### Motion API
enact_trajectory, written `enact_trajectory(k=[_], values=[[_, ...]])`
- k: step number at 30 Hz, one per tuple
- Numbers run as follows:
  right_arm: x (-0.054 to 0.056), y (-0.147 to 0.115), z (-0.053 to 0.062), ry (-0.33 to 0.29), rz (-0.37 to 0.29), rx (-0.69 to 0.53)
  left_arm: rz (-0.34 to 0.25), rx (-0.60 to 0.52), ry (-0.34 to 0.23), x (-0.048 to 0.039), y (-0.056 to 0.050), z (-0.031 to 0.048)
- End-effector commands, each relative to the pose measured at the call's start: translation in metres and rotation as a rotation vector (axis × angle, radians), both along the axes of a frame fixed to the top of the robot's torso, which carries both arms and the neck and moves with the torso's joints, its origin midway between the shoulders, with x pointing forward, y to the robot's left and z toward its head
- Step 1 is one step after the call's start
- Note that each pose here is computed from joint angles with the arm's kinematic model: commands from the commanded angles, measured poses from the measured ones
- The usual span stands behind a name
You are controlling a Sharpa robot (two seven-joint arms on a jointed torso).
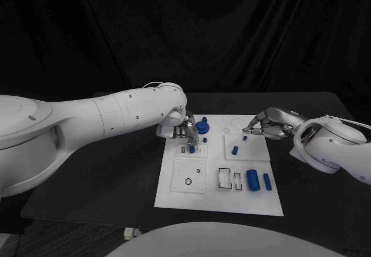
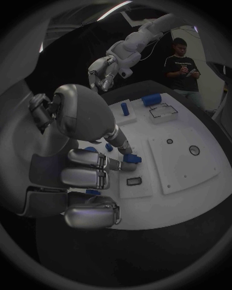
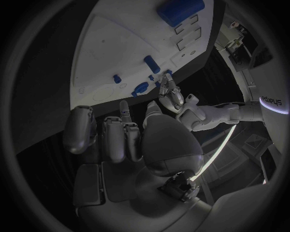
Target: Assemble the parts on the task board
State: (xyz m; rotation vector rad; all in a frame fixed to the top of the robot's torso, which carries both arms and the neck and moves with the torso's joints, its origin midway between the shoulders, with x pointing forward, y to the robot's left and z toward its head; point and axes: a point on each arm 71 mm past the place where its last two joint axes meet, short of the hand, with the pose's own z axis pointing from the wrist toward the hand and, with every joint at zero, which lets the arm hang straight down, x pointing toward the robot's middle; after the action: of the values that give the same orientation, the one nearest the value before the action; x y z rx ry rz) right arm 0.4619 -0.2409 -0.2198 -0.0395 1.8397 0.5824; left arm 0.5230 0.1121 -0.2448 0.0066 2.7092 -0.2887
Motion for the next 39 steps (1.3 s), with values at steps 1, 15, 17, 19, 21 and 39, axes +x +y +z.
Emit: enact_trajectory(k=[1, 15, 17, 19, 21, 39], values=[[0.000, -0.001, -0.001, 0.006, -0.007, -0.006, 0.001, -0.018, -0.003, -0.0023, -0.002, -0.0010], [-0.001, -0.004, -0.001, 0.000, -0.016, -0.003, 0.095, -0.109, -0.162, -0.0114, 0.005, 0.0066], [-0.001, -0.005, -0.001, 0.000, -0.018, -0.003, 0.110, -0.120, -0.194, -0.0132, 0.009, 0.0084], [-0.002, -0.005, -0.001, 0.000, -0.019, -0.003, 0.120, -0.127, -0.227, -0.0152, 0.012, 0.0102], [-0.002, -0.006, -0.002, 0.001, -0.021, -0.003, 0.131, -0.134, -0.254, -0.0175, 0.016, 0.0119], [-0.007, -0.010, -0.012, 0.019, -0.029, -0.003, 0.163, -0.195, -0.330, -0.0388, 0.027, 0.0204]])
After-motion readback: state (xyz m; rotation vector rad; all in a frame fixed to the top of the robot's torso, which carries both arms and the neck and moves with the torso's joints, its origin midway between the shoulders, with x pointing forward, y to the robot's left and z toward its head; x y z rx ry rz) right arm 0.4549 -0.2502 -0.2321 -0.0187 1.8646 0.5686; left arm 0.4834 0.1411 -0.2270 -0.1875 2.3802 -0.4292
